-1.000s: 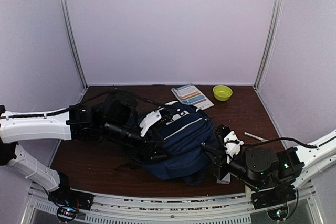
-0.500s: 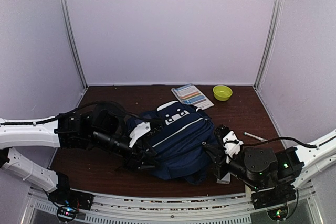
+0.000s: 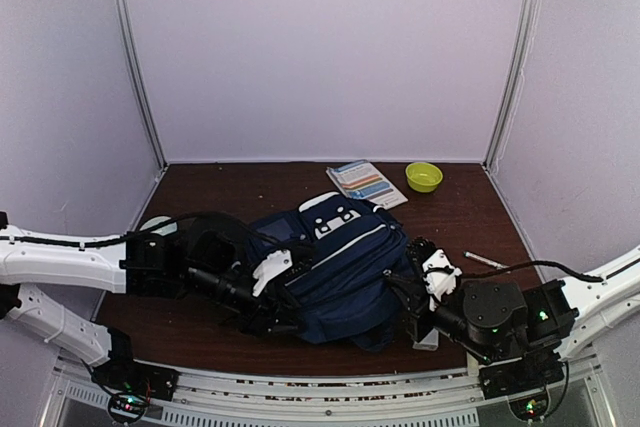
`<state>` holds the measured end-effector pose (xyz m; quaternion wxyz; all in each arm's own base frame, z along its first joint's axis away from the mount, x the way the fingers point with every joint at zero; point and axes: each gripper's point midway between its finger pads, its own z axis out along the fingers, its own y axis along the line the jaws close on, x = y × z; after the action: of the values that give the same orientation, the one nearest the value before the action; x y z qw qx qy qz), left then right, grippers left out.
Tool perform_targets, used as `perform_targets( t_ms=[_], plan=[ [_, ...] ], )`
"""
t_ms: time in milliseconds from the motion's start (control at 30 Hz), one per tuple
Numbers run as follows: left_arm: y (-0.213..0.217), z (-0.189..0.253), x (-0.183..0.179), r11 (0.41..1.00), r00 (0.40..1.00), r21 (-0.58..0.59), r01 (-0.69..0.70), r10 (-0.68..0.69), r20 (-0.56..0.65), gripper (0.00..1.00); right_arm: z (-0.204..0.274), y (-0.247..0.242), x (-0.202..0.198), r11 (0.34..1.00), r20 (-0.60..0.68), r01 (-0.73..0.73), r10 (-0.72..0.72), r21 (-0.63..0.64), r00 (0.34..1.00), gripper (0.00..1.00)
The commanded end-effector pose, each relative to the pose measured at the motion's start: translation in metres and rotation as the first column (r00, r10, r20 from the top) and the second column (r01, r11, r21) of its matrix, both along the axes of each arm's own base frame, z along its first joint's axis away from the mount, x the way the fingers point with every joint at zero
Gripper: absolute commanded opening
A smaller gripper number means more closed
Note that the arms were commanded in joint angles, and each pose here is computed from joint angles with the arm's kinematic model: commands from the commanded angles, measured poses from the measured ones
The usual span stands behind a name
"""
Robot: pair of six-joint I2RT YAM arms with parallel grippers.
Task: Pack the student bag
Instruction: Hold the largest pocket of the student bag, then unzip the largest pocket of the student bag.
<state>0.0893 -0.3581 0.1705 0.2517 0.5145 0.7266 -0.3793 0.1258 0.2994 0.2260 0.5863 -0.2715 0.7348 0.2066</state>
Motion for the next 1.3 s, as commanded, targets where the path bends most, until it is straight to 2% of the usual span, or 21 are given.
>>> perform_targets(
  t_ms=[0,167,233,467,867,1267],
  plan=[
    [-0.015,0.011,-0.002,0.996,1.0,-0.082,0.027,-0.027,0.005,0.34,0.038,-0.001,0.006,0.991,0.011,0.047,-0.049,0.125,0.999,0.0],
    [-0.02,0.02,0.001,0.994,1.0,-0.111,0.021,-0.019,0.014,0.06,0.039,-0.003,0.006,0.99,-0.001,0.053,-0.053,0.133,0.999,0.0],
    [-0.021,0.024,0.002,0.992,1.0,-0.124,0.015,-0.013,0.018,0.03,0.039,-0.004,0.006,0.989,-0.004,0.053,-0.053,0.137,0.999,0.0],
    [-0.023,0.033,0.004,0.99,1.0,-0.14,0.008,-0.004,0.03,0.0,0.037,0.004,0.004,0.994,-0.017,0.036,-0.034,0.1,0.999,0.0],
    [-0.025,0.043,0.009,0.988,0.999,-0.153,-0.012,0.02,0.05,0.0,0.036,0.058,-0.025,0.987,-0.103,-0.158,0.159,0.017,0.982,0.0],
    [-0.019,0.058,0.012,0.981,0.995,-0.191,-0.035,0.051,0.082,0.0,0.026,0.063,-0.042,0.975,-0.19,-0.221,0.213,-0.023,0.958,0.0]
  ],
)
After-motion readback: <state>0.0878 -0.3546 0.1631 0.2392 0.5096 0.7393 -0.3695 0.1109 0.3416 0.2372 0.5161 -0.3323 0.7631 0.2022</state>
